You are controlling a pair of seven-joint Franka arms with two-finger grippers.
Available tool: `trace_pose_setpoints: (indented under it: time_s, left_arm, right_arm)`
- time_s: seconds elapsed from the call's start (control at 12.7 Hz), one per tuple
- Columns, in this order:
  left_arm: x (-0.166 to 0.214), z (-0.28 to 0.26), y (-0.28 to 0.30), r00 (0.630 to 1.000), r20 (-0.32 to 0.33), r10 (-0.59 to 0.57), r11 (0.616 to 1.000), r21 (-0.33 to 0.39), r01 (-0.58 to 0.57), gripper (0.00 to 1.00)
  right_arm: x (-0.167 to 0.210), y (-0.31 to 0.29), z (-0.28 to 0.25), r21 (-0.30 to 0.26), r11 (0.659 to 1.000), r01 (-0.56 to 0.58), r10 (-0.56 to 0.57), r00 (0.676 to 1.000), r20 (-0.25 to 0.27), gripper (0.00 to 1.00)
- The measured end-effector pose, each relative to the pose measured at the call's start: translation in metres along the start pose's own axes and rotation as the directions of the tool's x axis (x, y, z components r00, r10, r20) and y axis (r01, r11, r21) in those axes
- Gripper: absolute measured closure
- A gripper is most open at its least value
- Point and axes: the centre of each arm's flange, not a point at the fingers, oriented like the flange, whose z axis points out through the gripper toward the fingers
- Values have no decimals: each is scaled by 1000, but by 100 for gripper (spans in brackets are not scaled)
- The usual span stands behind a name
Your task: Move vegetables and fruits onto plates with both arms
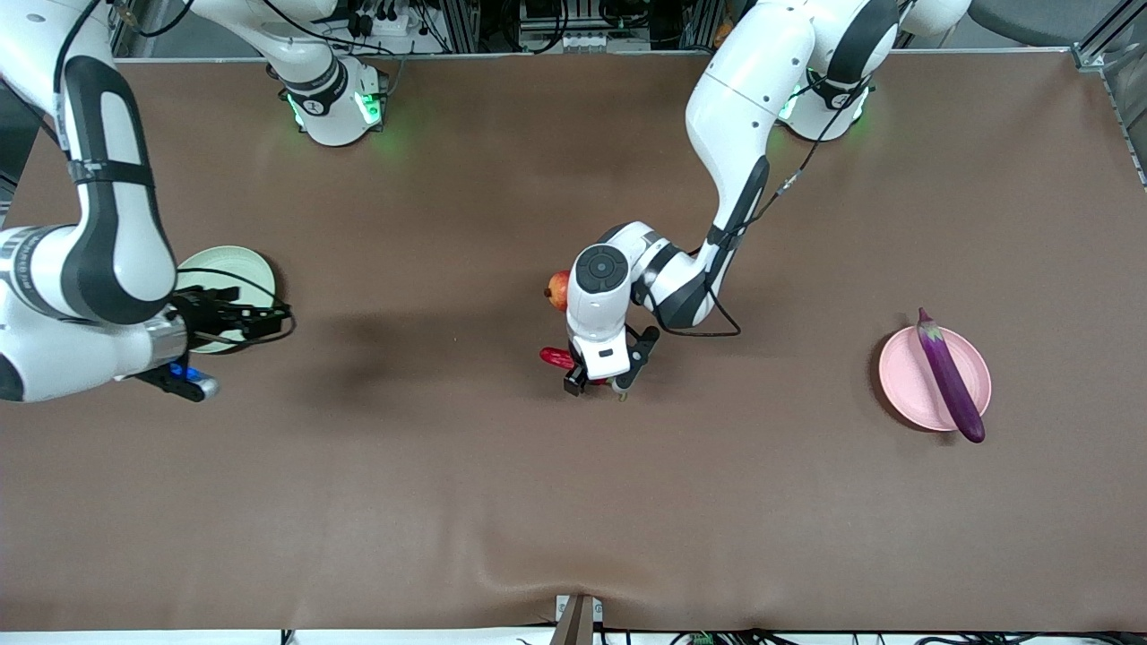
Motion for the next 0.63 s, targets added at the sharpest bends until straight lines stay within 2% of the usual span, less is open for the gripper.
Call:
trace_pose_setpoints:
  time_s: [0.24, 0.47, 0.63]
  left_arm:
    - [10, -31, 15, 1000, -12, -13, 1000, -24, 12, 67]
    - [30, -110, 39, 999, -21, -45, 996, -83, 43, 70]
    - [57, -176, 51, 996, -24, -90, 987, -135, 86, 70]
  right_arm:
    - [-25, -56, 16, -17, 997, -70, 70, 997, 16, 0]
    - [-38, -84, 23, 15, 991, -136, 135, 990, 42, 0]
    - [-55, -124, 39, 14, 981, -196, 195, 981, 14, 0]
